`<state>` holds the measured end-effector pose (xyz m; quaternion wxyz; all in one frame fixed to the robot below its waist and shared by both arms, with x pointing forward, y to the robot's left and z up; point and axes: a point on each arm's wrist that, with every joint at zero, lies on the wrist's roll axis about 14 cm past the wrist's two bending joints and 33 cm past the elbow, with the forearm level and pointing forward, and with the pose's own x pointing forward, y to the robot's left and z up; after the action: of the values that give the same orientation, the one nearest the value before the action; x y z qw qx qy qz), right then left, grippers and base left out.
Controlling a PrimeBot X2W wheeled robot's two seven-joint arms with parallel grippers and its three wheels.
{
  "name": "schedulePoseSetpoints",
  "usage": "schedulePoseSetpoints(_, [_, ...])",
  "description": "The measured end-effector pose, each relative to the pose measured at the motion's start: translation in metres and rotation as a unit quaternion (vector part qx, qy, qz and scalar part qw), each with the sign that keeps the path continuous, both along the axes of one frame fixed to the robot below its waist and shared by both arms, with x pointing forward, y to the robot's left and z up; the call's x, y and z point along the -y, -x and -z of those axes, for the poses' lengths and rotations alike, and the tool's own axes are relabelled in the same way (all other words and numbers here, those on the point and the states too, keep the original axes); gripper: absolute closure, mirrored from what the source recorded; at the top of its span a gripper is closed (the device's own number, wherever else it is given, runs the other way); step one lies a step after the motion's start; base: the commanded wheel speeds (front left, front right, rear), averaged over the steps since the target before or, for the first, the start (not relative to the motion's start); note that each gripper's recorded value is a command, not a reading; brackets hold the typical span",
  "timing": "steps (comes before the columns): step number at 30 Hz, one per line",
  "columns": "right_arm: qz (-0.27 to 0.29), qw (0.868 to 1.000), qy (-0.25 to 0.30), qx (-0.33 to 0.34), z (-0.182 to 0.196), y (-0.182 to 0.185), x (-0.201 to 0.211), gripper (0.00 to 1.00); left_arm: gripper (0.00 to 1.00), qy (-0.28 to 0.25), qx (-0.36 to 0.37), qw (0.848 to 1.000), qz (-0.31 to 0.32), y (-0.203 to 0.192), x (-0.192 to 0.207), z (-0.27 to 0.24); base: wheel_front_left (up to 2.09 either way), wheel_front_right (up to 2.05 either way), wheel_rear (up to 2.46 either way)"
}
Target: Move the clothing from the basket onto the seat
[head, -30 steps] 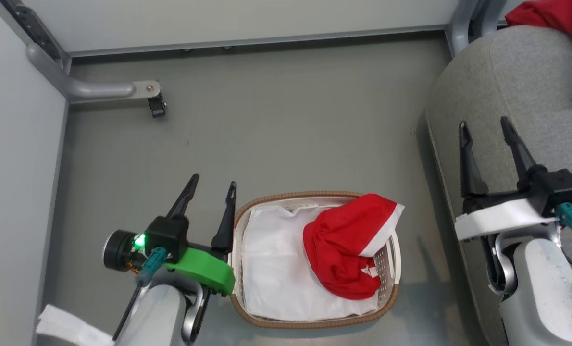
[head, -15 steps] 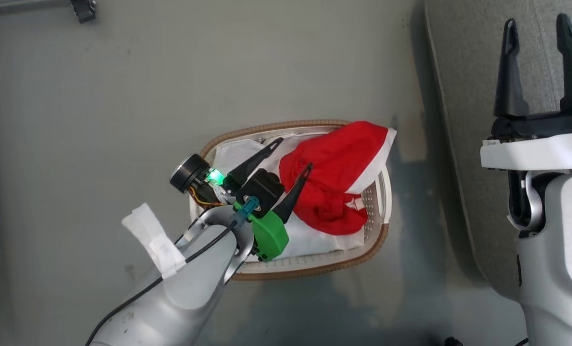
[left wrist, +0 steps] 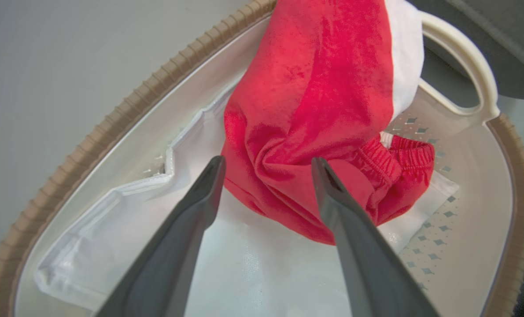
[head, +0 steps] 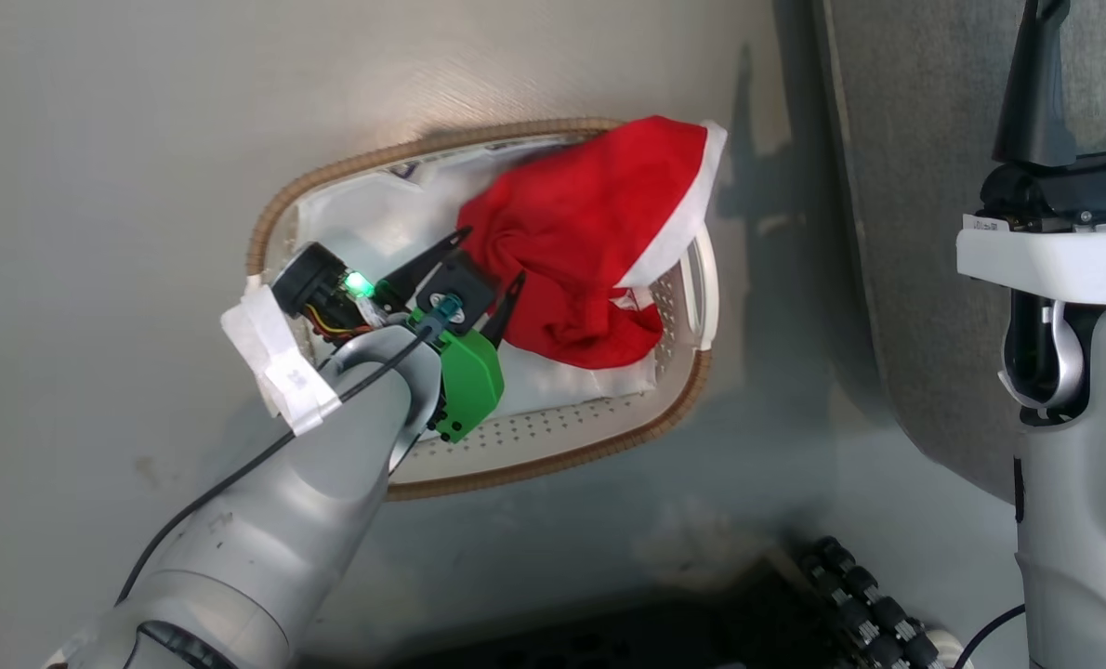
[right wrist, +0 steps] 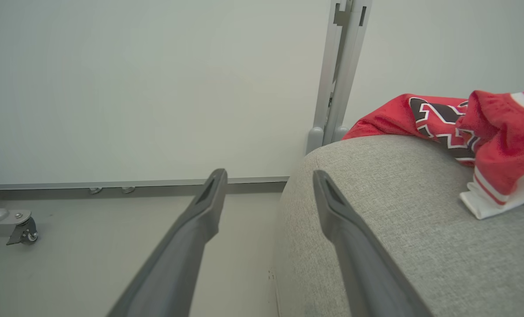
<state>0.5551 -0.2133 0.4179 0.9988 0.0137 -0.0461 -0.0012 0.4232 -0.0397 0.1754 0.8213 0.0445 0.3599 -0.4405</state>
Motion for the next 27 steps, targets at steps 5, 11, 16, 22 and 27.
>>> schedulePoseSetpoints(5, [0.007,1.000,0.006,-0.021,0.018,0.003,0.009,0.00,0.00,-0.008,-0.024,1.000,-0.001,0.003,0.005,0.027,0.00,0.00,0.00])
schedulePoseSetpoints(11, [0.017,0.999,0.013,-0.037,0.031,0.006,0.019,0.00,0.02,-0.020,-0.059,0.998,0.006,0.013,0.011,0.052,0.00,0.00,0.00])
schedulePoseSetpoints(16, [0.023,0.998,0.018,-0.047,0.037,0.009,0.025,0.00,1.00,-0.015,-0.071,0.997,0.013,0.018,0.018,0.059,0.00,0.00,0.00])
schedulePoseSetpoints(22, [0.023,0.998,0.016,-0.048,0.036,0.010,0.025,0.00,1.00,0.006,-0.063,0.998,-0.003,0.011,0.023,0.047,0.00,0.00,0.00])
schedulePoseSetpoints(27, [0.016,0.998,0.017,-0.052,0.034,0.010,0.019,0.00,1.00,0.018,-0.046,0.999,-0.006,0.009,0.024,0.029,0.00,0.00,0.00])
